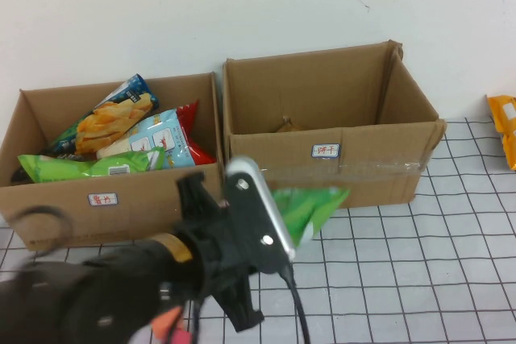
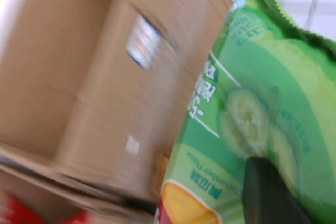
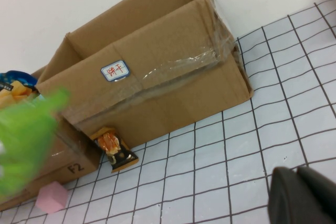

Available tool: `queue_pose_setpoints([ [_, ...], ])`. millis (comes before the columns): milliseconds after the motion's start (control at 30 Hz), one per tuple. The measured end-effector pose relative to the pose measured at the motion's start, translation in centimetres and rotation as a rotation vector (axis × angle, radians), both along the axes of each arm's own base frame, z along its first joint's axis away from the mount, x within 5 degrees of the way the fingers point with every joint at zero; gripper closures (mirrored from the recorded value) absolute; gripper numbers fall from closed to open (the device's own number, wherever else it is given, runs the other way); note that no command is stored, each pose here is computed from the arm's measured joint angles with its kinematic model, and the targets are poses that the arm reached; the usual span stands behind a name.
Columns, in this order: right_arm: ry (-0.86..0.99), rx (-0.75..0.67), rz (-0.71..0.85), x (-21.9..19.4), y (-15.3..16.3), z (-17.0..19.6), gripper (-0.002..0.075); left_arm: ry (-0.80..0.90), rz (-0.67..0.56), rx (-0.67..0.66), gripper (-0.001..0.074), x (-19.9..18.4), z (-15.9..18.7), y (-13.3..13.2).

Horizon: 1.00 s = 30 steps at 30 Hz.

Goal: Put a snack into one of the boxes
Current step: Pick up the potato chip, then place the potato chip in the potato chip box

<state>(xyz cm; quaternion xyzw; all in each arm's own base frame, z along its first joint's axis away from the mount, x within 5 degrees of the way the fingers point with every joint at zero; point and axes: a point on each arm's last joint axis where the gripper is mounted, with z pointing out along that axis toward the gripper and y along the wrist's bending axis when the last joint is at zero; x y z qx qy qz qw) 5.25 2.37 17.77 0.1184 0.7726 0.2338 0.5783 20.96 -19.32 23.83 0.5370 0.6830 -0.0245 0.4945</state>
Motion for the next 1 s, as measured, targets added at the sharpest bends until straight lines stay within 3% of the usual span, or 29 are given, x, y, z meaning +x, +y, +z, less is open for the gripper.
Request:
queue_pose_setpoints([
  [233, 0.0, -0.002, 0.0, 0.0, 0.0, 0.0, 0.0727, -0.19, 0.062, -0.19, 0.059, -1.7, 6.4, 2.9],
  [600, 0.0, -0.002, 0.0, 0.0, 0.0, 0.0, 0.0727, -0.232, 0.569, -0.465, 0.059, 3.9, 9.2, 9.8],
  [767, -0.001, -0.006, 0.001, 0.0, 0.0, 0.0, 0.0727, -0.214, 0.645, -0.462, 0.059, 7.5, 8.7, 10.3],
  [1000, -0.001, -0.006, 0.001, 0.0, 0.0, 0.0, 0.0727, -0.184, 0.59, -0.333, 0.059, 12.9, 6.0, 7.9],
])
